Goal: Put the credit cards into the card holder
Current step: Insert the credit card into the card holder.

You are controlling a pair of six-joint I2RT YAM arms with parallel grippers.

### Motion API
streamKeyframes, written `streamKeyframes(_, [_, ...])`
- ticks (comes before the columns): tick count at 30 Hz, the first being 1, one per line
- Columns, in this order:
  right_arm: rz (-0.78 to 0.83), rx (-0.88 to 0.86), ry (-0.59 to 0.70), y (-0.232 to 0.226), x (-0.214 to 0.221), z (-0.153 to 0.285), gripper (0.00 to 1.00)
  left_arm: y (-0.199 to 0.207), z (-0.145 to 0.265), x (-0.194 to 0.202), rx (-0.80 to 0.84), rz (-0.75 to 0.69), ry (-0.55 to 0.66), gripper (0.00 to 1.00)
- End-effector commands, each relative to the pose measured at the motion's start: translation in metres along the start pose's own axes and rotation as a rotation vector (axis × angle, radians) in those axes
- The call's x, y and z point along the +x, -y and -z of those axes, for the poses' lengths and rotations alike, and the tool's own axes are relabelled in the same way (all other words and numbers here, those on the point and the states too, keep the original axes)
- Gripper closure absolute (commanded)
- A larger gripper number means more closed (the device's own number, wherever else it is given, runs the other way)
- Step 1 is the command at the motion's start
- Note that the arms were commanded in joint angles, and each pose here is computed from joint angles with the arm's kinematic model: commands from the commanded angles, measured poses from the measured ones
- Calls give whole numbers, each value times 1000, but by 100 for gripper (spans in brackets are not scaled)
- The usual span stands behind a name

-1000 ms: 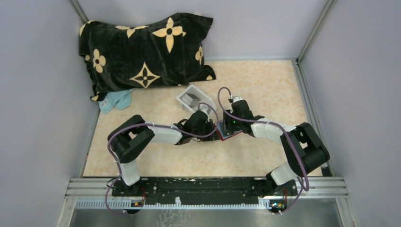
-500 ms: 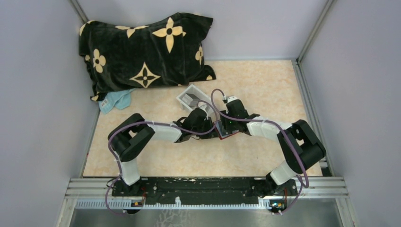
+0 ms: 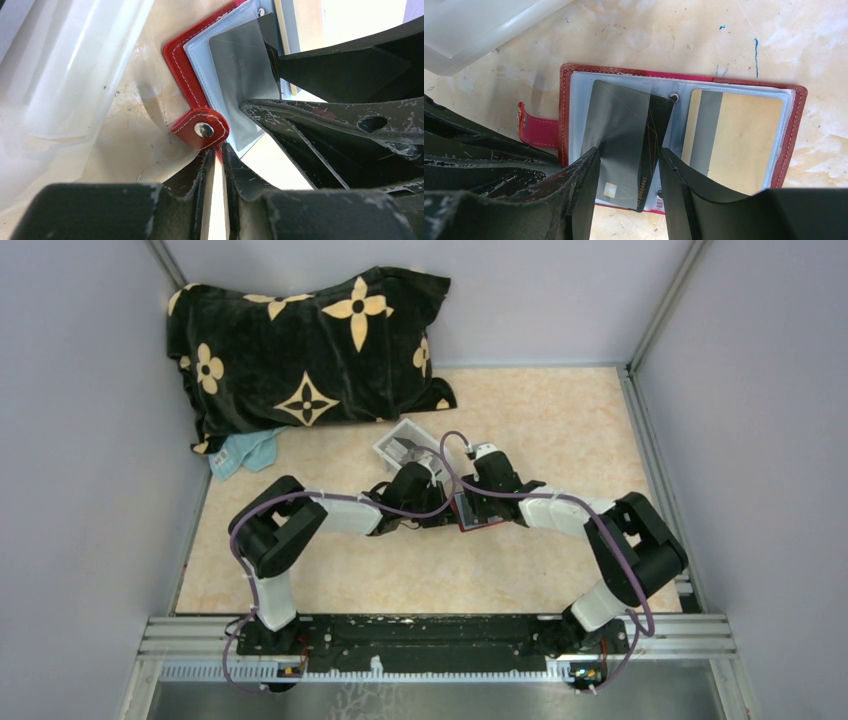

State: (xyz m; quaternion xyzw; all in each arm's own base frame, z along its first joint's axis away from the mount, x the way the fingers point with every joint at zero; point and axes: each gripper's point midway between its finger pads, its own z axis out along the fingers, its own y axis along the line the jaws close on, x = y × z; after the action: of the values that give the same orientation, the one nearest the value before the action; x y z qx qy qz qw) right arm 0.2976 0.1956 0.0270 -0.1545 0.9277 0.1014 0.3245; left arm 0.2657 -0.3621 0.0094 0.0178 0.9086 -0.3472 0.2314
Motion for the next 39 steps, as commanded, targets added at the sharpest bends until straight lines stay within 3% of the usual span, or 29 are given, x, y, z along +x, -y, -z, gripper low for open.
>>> streamKeyframes(1, [40, -35, 28, -14, -14, -1, 53, -139, 20, 78, -467, -38, -238, 79])
streamKeyframes(39, [95, -146, 16, -41, -27, -1, 50, -148, 19, 77, -494, -35, -251, 79])
